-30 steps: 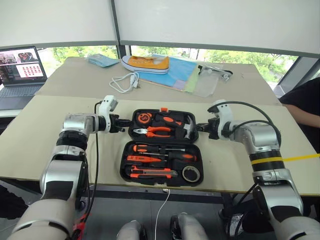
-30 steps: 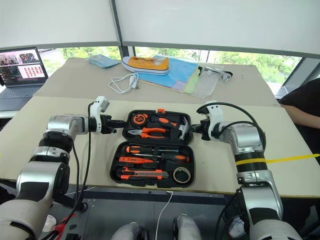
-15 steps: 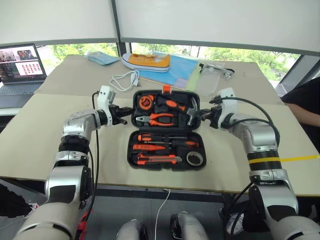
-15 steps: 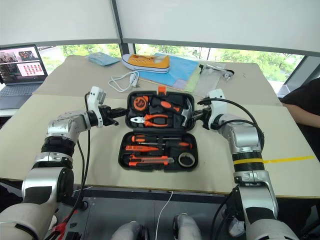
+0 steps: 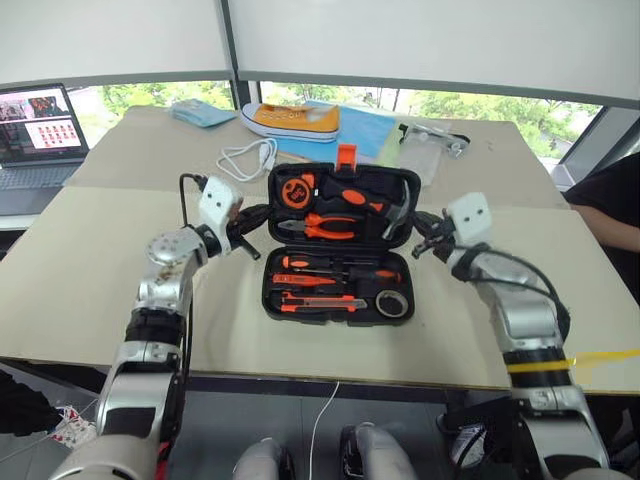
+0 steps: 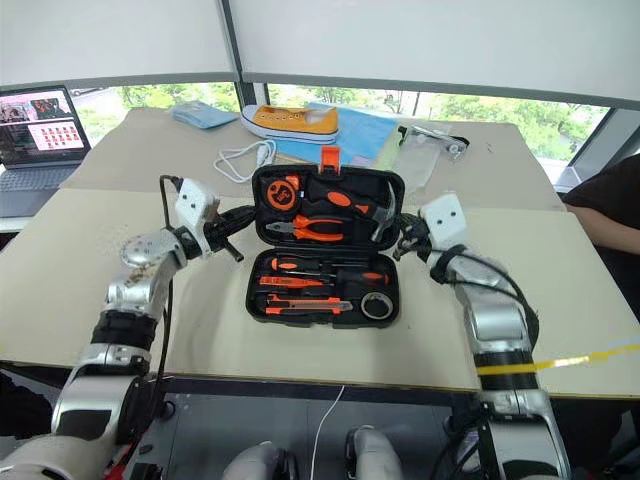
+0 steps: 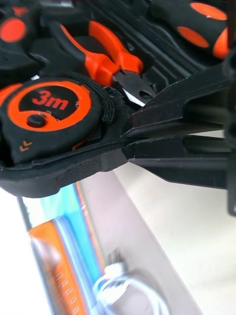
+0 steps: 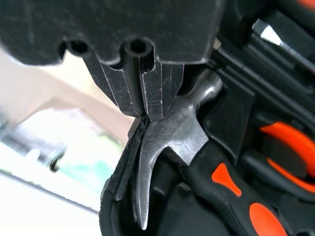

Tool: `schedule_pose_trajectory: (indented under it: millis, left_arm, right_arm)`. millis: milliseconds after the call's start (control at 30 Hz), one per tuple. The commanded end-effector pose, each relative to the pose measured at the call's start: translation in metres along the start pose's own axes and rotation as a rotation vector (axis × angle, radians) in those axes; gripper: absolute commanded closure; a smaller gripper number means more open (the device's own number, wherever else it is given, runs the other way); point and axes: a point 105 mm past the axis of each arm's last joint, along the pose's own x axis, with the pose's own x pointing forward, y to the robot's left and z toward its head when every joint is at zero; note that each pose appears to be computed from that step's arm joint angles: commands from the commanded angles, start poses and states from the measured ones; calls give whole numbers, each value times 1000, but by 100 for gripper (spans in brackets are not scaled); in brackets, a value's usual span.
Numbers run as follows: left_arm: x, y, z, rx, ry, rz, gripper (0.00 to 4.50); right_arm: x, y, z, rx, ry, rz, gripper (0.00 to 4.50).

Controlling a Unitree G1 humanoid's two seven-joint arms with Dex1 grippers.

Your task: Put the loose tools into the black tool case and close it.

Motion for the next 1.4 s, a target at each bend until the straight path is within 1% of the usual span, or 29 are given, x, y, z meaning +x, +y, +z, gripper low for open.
schedule_pose_trajectory:
  millis: [33, 100, 167, 200, 233, 267, 300, 367, 400, 433, 467, 500, 533, 600, 700, 733, 800, 867, 900, 933, 1000, 1033, 1067, 1100, 1133, 1200, 1267, 1333, 1400]
  left_arm:
    - [-9, 6, 10, 74, -34, 79, 450]
    - [-19, 7, 9, 62, -32, 119, 450]
    - [-34, 7, 10, 44, -13, 125, 380]
    - [-44, 10, 10, 24, 6, 128, 354]
    - [-52, 11, 11, 10, 20, 128, 309]
    - [-64, 14, 12, -17, 46, 125, 275]
    - [-76, 18, 11, -36, 75, 129, 229]
    - [-96, 23, 5, -85, 147, 114, 162]
    - [-104, 23, 3, -109, 171, 98, 112]
    - [-112, 22, -3, -167, 218, 67, 85]
    - [-117, 20, -5, -200, 241, 36, 42]
    - [-121, 19, -6, -214, 258, 6, 12]
    - [-126, 15, -11, -243, 306, -51, 12]
    - [-129, 11, -12, -191, 337, -161, 12]
    - [-110, 29, -19, -147, 364, -137, 12]
    - [-101, 32, -19, -121, 357, -141, 51]
    - [-79, 34, -15, -53, 337, -178, 74]
    - [-47, 29, -12, 38, 320, -236, 152]
    - [-31, 25, -11, 70, 314, -267, 187]
    - [-18, 21, -10, 102, 307, -291, 224]
    - [0, 16, -9, 141, 302, -318, 301]
    - [8, 14, -9, 169, 298, -330, 331]
    - [15, 10, -9, 186, 294, -344, 372]
    - [21, 7, -8, 199, 292, -355, 400]
    - [28, 4, -7, 207, 289, -359, 449]
    - [36, -2, -8, 220, 300, -371, 449]
    - [39, -12, -12, 253, 324, -442, 449]
    - [32, -28, -19, 272, 342, -579, 449]
    - [17, -42, -25, 288, 359, -740, 449]
  right_arm:
    - [-12, 5, 15, -156, -100, -9, 442]
    - [-25, 17, 8, -195, -99, 31, 442]
    - [-40, 23, 3, -178, -83, 68, 376]
    - [-48, 21, 4, -144, -67, 79, 350]
    - [-53, 19, 6, -121, -56, 87, 313]
    - [-61, 15, 11, -79, -48, 114, 285]
    - [-70, 11, 17, -56, -46, 139, 243]
    - [-86, 11, 20, -54, 3, 219, 183]
    - [-93, 15, 19, -45, 34, 273, 136]
    - [-102, 21, 13, -4, 88, 335, 109]
    - [-110, 26, 11, 35, 122, 388, 107]
    - [-116, 32, 10, 56, 142, 441, 107]
    - [-125, 40, 8, 84, 177, 512, 107]
    - [-138, 54, 5, 103, 218, 623, 107]
    - [-142, 66, 1, 154, 265, 682, 107]
    - [-141, 68, 2, 155, 255, 690, 147]
    - [-139, 76, 4, 151, 247, 723, 171]
    - [-133, 85, 3, 115, 243, 759, 247]
    - [-130, 90, 2, 97, 241, 778, 271]
    - [-127, 94, 2, 87, 238, 796, 308]
    - [-123, 100, 1, 65, 234, 826, 380]
    - [-121, 103, 0, 50, 232, 837, 408]
    - [-119, 106, -1, 43, 231, 854, 442]
    - [-118, 108, -2, 38, 231, 869, 450]
    - [-116, 110, -2, 31, 231, 877, 450]
    - [-112, 112, -4, 13, 236, 883, 450]
    - [-104, 110, -8, -29, 249, 860, 450]
    - [-92, 102, -12, -49, 267, 792, 450]
    - [-83, 91, -16, -68, 280, 733, 450]
